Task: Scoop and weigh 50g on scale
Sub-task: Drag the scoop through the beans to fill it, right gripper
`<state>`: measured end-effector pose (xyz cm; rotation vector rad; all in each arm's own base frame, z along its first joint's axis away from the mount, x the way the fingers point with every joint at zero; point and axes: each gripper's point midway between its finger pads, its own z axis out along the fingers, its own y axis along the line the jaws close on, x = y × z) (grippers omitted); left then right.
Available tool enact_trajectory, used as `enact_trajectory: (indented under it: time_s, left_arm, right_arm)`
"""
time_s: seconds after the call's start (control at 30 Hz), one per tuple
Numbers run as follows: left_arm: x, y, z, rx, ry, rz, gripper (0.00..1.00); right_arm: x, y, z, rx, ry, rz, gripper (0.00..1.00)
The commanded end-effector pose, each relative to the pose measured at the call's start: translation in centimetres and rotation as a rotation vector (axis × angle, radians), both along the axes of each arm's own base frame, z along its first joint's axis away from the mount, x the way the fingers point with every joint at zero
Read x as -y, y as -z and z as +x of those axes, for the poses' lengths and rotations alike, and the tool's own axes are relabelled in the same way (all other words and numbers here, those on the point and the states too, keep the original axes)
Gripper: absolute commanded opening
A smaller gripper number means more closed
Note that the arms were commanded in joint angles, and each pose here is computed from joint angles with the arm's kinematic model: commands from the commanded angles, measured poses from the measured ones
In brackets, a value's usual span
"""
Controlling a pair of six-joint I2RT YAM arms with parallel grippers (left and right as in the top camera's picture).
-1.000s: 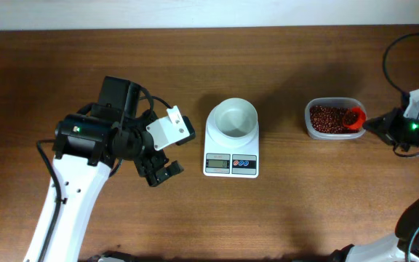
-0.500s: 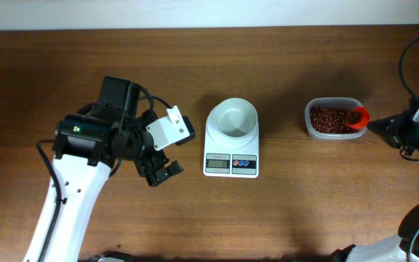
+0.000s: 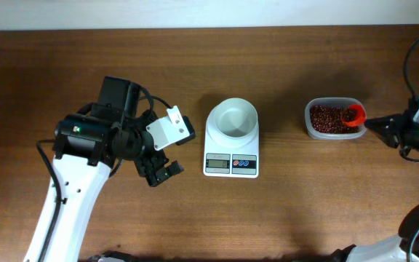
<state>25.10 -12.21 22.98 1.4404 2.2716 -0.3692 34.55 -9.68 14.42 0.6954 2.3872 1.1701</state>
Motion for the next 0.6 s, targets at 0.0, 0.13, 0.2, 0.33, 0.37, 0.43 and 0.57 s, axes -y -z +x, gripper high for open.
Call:
enact_trajectory:
  time_s: [0.0,0.13,0.2,0.33,0.37,0.43,0.57]
  left_arm:
    - [-0.1,-0.1,-0.3,0.010,0.011,-0.002,0.99]
    - [-0.1,-0.1,-0.3,0.010,0.011,-0.002,0.99]
    - [-0.1,-0.1,-0.3,0.010,0.011,-0.002,0.99]
    - [-0.1,-0.1,-0.3,0.010,0.011,-0.002,0.99]
    - [-0.1,-0.1,-0.3,0.010,0.011,-0.002,0.99]
    - [-0.1,-0.1,-0.3,0.010,0.011,-0.002,0.99]
    - [-0.1,-0.1,-0.3,0.010,0.011,-0.002,0.99]
  right_arm:
    - [-0.6,-1.4,0.6,0.066,-0.005,0.080,0.04]
    - [-1.2,-1.8,0.8,0.080,-0.018,0.105,0.04]
    - [-2.2,-1.8,0.9,0.076,-0.044,0.109,0.04]
    - [-4.3,-1.9,1.3,0.074,-0.103,0.114,0.04]
    - [-5.0,-1.9,1.4,0.073,-0.121,0.115,0.04]
    - [-6.3,-1.9,1.6,0.071,-0.156,0.116,0.04]
    - [-9.5,-2.4,1.8,0.084,-0.241,0.146,0.04]
